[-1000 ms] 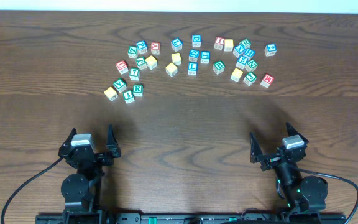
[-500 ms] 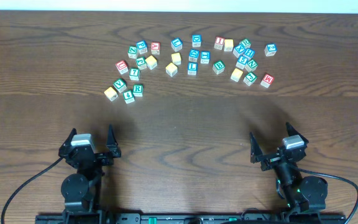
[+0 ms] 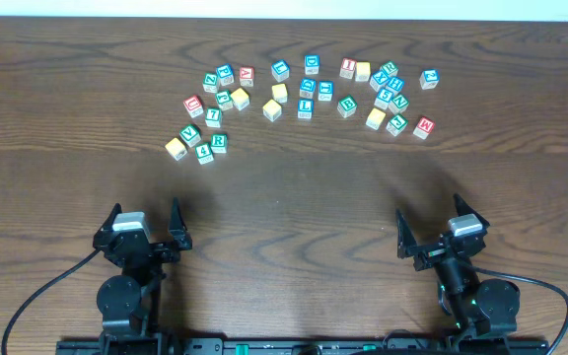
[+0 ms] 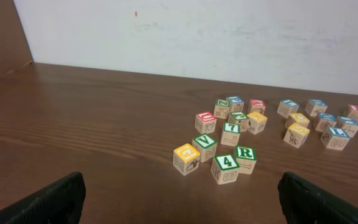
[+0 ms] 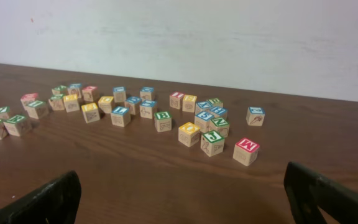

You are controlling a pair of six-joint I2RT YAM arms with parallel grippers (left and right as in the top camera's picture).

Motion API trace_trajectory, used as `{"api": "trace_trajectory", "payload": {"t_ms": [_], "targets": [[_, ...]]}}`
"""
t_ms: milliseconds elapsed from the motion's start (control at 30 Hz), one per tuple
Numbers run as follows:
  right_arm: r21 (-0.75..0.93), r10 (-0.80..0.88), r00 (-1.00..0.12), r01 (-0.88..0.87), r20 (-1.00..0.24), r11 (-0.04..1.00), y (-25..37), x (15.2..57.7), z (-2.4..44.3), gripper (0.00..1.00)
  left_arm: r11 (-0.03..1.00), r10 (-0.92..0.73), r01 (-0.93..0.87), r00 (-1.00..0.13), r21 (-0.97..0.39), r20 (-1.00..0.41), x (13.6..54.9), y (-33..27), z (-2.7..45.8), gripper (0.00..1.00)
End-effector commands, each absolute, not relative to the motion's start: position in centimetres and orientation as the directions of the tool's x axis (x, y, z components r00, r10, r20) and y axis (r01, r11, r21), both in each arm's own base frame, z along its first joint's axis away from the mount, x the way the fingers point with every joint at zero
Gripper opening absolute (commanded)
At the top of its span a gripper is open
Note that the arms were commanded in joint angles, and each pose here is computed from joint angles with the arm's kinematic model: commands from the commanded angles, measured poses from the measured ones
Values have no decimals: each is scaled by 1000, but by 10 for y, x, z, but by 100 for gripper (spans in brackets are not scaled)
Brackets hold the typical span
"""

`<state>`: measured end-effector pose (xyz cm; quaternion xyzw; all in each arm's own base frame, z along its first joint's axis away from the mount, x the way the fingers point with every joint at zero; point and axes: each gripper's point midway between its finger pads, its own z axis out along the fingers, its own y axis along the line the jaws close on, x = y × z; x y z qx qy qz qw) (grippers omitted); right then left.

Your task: Spell out CORL

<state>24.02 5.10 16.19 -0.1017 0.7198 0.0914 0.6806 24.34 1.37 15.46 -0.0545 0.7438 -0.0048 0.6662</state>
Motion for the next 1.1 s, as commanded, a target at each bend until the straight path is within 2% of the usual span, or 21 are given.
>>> {"api": "trace_trajectory", "payload": {"t_ms": [0, 367, 500, 733, 1067], "targets": [[0, -15, -53, -273, -998, 962, 51, 240, 161, 99, 995, -68, -84, -92, -60, -993, 242, 16, 166, 97], [0, -15, -53, -273, -998, 962, 51, 240, 161, 99, 995, -68, -86, -125, -57, -990, 246, 16, 188, 97], [0, -15, -53, -273, -998, 962, 51, 240, 161, 99, 995, -71, -86, -190, -55, -979, 256, 16, 207, 98], [0, -15, -53, -273, -998, 962, 51, 240, 161, 99, 996, -75, 28, -311, -88, -948, 282, -5, 252, 98], [0, -15, -53, -273, -998, 962, 51, 240, 161, 99, 973, -82, 135, -557, -188, -827, 336, -30, 306, 98]]}}
